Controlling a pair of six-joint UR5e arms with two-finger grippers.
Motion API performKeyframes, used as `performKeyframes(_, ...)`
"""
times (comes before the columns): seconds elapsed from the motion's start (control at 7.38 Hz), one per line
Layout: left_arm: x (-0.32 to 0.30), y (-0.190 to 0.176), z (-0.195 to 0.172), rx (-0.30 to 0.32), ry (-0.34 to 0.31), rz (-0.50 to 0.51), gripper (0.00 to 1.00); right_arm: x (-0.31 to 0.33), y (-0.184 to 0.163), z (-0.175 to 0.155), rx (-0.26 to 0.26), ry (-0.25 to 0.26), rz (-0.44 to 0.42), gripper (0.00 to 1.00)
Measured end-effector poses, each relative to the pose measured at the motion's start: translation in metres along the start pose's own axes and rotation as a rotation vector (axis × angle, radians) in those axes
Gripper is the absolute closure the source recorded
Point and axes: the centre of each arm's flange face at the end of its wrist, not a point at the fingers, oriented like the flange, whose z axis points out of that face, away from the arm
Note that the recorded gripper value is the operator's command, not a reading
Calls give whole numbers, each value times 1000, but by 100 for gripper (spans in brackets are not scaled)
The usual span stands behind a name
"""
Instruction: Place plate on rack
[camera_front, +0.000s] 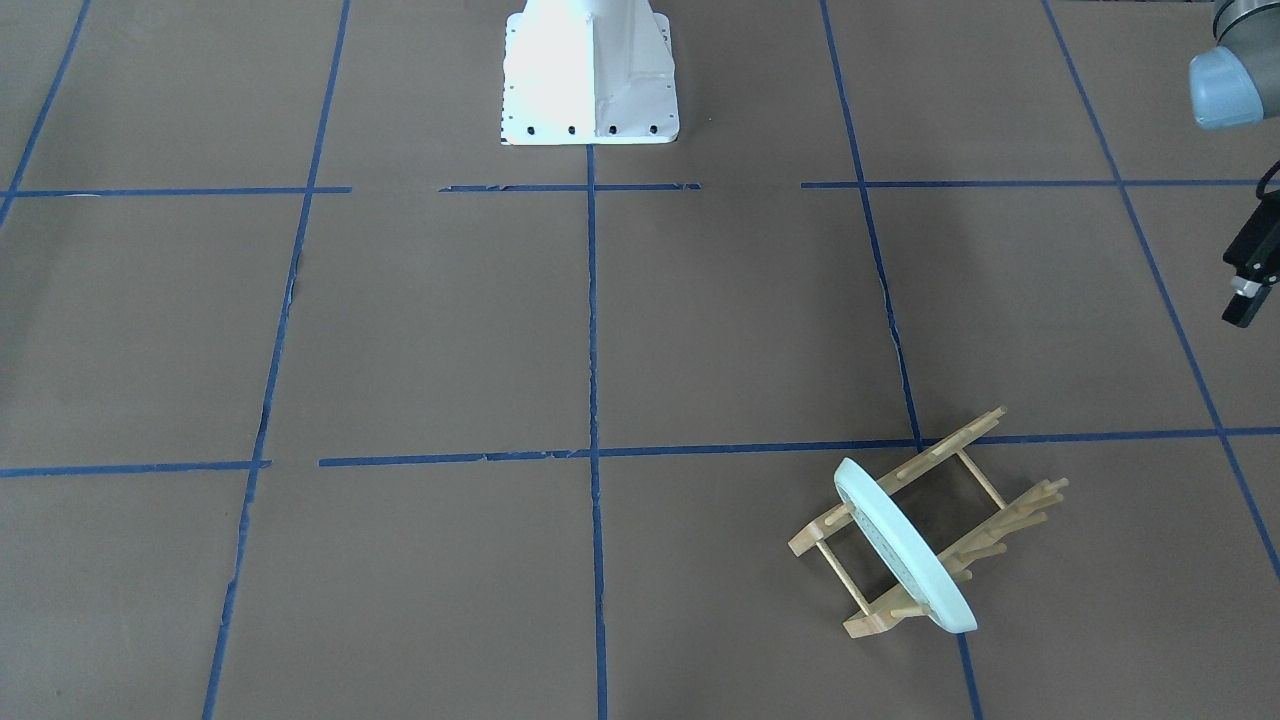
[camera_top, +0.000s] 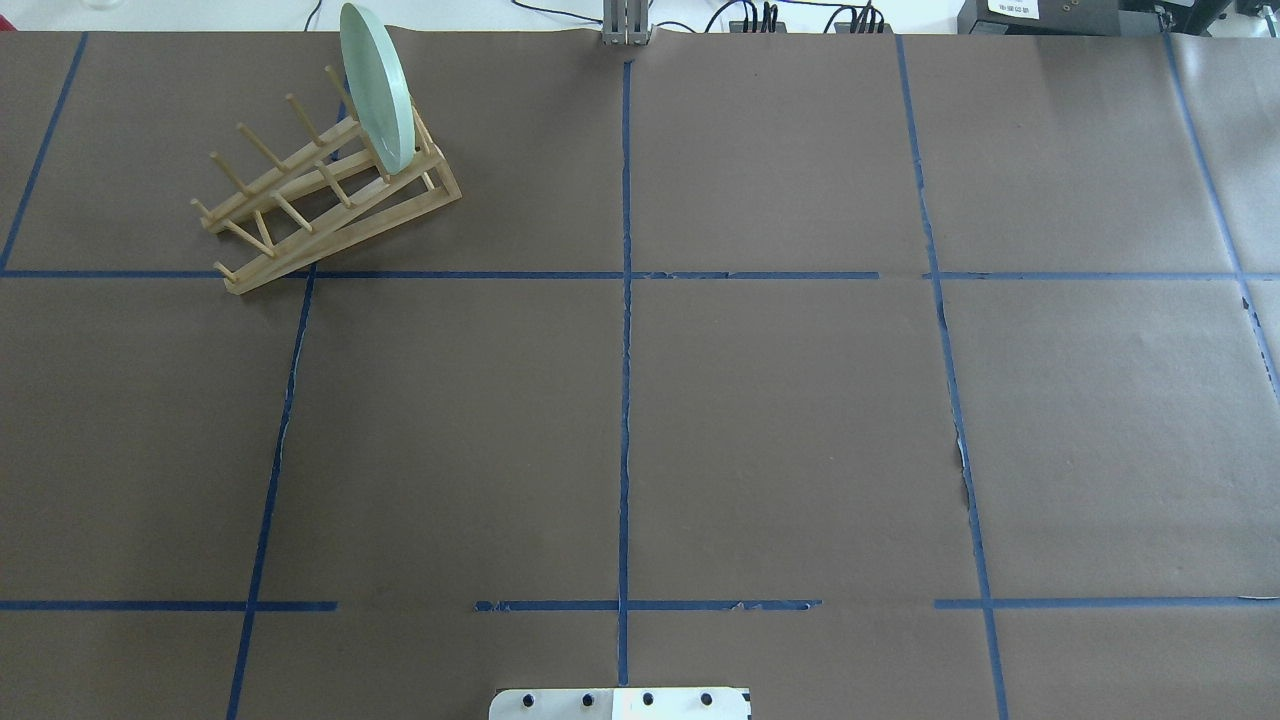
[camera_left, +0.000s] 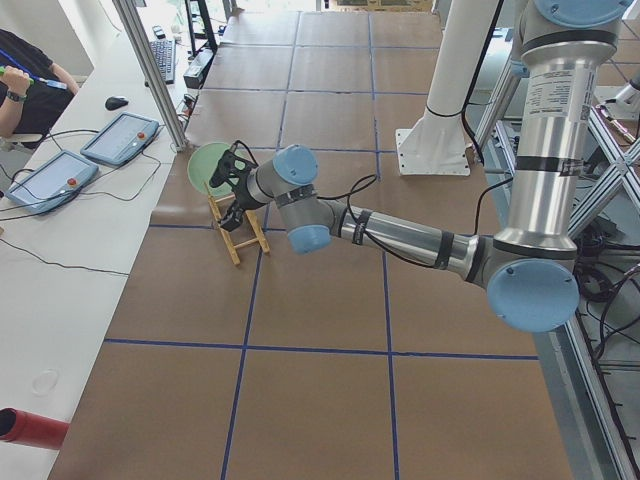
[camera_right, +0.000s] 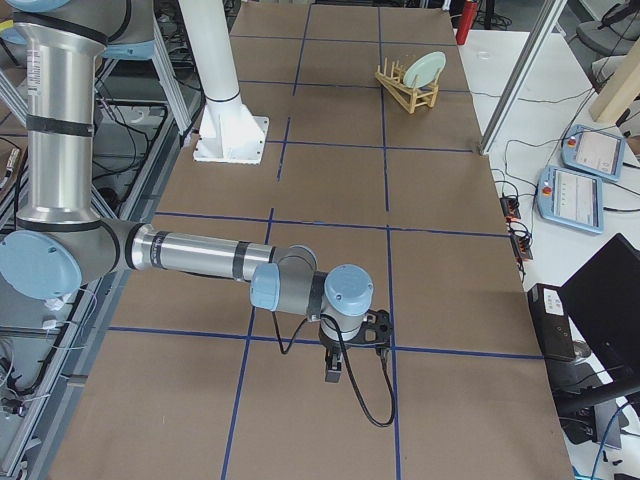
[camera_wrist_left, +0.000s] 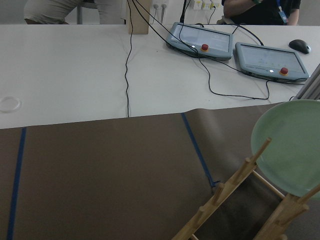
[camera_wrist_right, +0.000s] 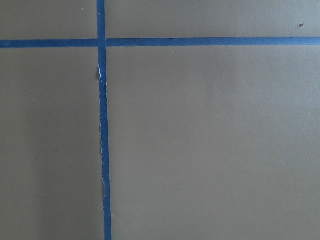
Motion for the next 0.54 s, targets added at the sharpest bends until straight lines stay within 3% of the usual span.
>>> performKeyframes(0.27, -54, 15, -6, -152, -124, 149, 0, 0, 0, 0, 0, 0, 0, 0)
performKeyframes(0.54, -96, 28, 1, -334, -158, 156, 0, 0, 0, 0, -1, 0, 0, 0)
